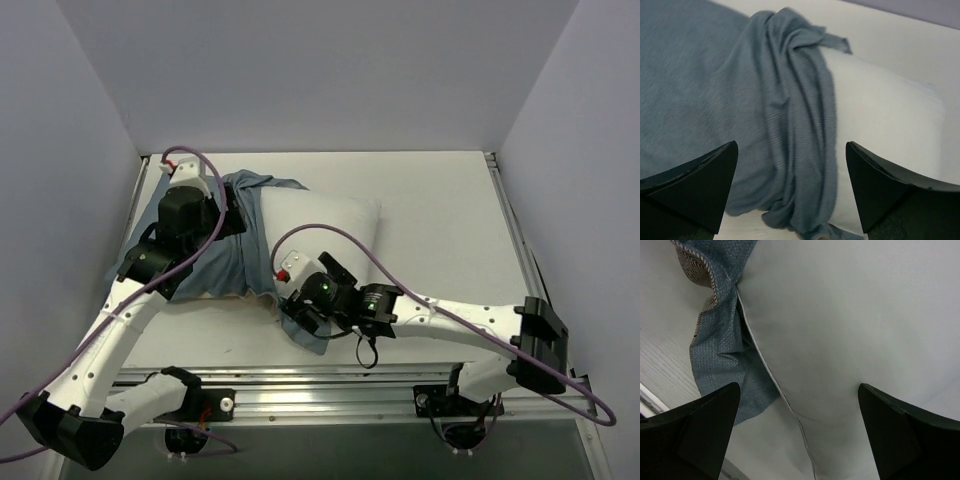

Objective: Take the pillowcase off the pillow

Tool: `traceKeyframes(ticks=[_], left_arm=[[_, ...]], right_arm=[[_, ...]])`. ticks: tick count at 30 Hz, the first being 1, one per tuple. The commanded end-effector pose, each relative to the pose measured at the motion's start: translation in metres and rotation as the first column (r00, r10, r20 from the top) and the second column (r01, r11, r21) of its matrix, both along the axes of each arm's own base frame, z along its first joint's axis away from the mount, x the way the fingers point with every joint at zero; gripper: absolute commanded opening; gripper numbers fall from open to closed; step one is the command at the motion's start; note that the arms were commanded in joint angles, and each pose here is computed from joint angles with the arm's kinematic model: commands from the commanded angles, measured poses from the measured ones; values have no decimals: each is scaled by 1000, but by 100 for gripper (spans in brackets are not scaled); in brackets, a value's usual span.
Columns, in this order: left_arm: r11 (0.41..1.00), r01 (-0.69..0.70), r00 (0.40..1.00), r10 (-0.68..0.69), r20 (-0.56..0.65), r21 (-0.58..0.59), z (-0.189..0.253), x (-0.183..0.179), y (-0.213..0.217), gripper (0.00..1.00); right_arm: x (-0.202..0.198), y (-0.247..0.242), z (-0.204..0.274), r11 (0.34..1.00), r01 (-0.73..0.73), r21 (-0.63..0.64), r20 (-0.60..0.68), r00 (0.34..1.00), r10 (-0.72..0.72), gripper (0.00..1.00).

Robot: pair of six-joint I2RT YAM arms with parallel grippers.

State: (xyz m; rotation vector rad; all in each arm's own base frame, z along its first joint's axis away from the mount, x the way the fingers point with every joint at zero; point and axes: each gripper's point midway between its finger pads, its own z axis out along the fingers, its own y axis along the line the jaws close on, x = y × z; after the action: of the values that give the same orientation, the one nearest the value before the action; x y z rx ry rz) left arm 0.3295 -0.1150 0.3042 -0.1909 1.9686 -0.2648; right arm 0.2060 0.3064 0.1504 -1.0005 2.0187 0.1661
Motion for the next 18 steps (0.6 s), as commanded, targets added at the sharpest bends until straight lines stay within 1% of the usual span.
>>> traceKeyframes(ticks=[1,3,4,6,10,11,13,18], left_arm=[[994,-112,990,113,-89,12,-37,-24,40,97],[986,-167,981,169,-100,25,-47,-34,61,97],[983,-180,979,181,-98,26,-53,-43,68,97],[979,-202,974,203,-97,22,-58,-49,78,97],[977,-213,973,214,-92,15,-68,-57,85,97],[978,-209,973,210,-97,15,-73,-57,84,97],[978,-206,973,207,-99,17,-76,-56,84,97],[980,-198,974,198,-106,13,-83,-55,84,97]], right_arm=[[23,-5,9,984,74,-163,217,976,-37,100],[20,3,7,975,53,-218,255,967,4,100],[22,3,2,963,80,-258,285,958,-4,100],[22,9,3,953,86,-290,325,946,13,100],[31,12,-9,917,154,-368,387,922,1,100],[34,9,-8,904,191,-382,421,907,-14,100],[37,12,-13,888,213,-408,450,893,-7,100],[50,12,-16,853,299,-427,529,848,-33,100]])
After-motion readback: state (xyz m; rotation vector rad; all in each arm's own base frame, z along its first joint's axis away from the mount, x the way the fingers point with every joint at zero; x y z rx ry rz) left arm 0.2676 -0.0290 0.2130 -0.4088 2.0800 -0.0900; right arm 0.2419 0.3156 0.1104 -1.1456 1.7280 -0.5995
